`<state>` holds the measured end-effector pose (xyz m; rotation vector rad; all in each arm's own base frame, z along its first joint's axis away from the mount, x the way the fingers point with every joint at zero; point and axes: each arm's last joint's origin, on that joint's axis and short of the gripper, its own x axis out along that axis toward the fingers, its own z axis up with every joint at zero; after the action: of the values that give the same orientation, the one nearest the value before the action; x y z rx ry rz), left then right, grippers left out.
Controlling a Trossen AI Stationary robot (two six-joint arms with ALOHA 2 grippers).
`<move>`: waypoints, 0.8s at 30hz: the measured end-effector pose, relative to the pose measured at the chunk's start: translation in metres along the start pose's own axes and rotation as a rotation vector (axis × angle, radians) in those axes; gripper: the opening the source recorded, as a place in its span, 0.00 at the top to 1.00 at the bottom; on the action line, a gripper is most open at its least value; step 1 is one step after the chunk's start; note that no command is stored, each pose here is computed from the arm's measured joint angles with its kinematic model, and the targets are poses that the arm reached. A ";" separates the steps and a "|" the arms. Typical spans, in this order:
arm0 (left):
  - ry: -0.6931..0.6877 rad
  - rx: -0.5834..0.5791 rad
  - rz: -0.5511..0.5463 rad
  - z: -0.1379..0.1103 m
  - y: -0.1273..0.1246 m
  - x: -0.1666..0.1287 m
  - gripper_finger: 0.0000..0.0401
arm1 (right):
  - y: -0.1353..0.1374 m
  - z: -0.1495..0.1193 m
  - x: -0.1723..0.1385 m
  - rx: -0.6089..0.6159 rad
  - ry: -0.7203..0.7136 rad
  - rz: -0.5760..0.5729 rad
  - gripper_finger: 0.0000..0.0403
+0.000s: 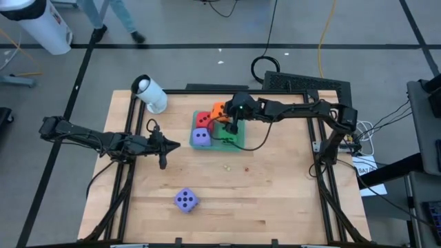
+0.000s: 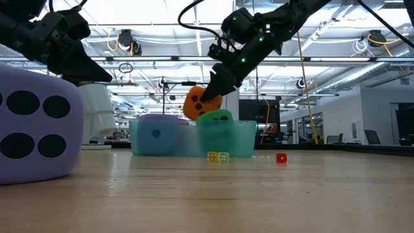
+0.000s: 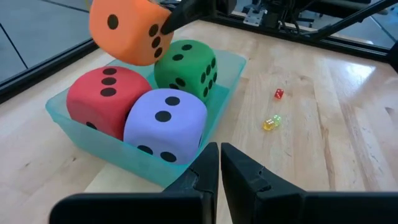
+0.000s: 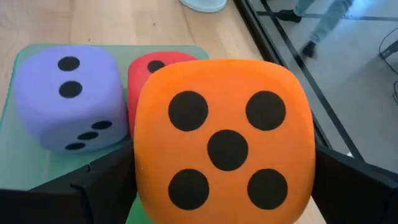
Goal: Pick & Place Dice
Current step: Put the large orange dice into the light blue bin
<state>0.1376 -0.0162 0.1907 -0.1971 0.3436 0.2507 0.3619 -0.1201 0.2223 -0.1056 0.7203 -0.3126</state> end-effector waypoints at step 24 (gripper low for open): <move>-0.010 0.000 -0.002 0.001 0.000 0.000 0.94 | 0.011 0.000 -0.030 0.037 0.091 0.111 0.03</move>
<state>0.1379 -0.0162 0.1916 -0.1962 0.3336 0.2492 0.3430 -0.1001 0.2390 -0.0163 0.8069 -0.2250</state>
